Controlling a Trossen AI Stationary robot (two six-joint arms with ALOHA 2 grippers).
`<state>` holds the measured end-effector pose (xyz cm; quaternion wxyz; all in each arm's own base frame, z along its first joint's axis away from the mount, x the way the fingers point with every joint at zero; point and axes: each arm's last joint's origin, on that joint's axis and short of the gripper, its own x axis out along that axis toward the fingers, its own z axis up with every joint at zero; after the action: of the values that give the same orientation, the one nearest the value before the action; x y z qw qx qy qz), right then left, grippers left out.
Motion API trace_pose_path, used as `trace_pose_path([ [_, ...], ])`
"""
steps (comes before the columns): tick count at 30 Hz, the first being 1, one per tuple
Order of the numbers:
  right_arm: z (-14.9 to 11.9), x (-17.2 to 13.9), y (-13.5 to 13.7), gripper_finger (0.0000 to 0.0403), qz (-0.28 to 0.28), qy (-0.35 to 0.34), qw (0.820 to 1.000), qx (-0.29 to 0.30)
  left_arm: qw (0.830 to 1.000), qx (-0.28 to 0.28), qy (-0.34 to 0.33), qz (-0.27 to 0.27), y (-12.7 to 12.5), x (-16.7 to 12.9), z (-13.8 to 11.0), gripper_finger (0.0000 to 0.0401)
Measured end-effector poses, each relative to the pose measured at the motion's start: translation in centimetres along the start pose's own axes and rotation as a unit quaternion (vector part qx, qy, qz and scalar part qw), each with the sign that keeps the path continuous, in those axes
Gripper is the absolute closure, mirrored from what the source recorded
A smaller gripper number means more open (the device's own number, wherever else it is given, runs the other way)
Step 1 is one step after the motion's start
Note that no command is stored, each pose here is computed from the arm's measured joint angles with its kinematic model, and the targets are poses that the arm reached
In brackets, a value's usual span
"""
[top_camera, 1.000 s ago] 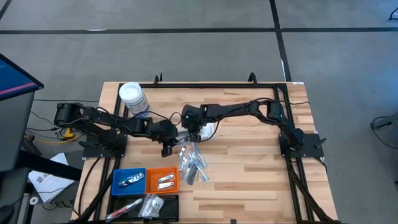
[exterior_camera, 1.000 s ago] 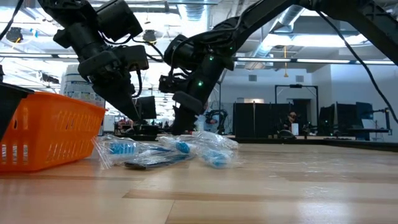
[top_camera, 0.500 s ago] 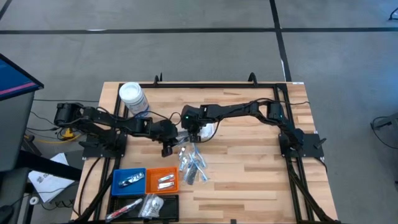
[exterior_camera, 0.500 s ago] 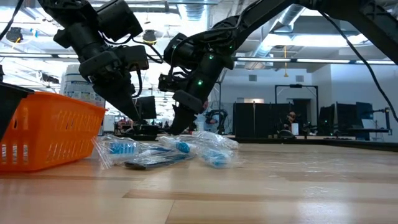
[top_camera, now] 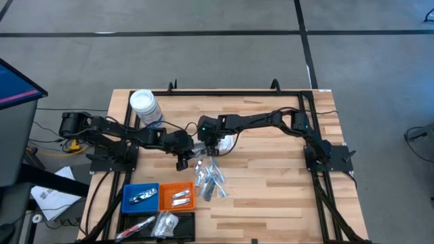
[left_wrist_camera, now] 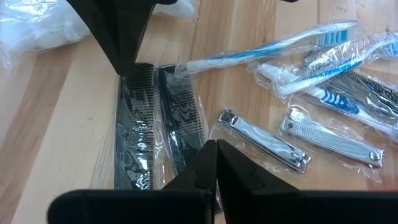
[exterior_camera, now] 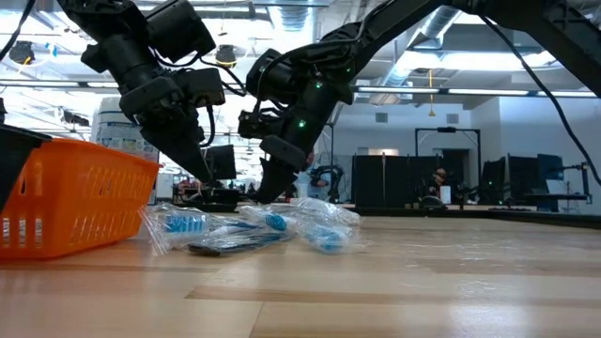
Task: Pick & Place Travel size toiletries
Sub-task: Put the top black comb into the blue basket
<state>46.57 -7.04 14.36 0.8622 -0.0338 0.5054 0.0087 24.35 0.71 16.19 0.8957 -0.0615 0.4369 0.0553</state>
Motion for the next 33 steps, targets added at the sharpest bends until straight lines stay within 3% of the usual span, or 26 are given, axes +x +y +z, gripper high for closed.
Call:
trace_pose_path([
  [19, -0.8, 1.3, -1.0, 0.0403, 0.002, 0.019, 1.000, 0.008, 1.000, 0.000, -0.002, 0.000, 0.0, 0.0, 0.0, 0.0399],
  [33, -1.1, 1.2, -2.3, 0.0403, 0.018, 0.025, 0.996, 0.088, 1.000, 0.001, -0.003, 0.011, 0.1, 0.0, 0.0, 0.0399],
])
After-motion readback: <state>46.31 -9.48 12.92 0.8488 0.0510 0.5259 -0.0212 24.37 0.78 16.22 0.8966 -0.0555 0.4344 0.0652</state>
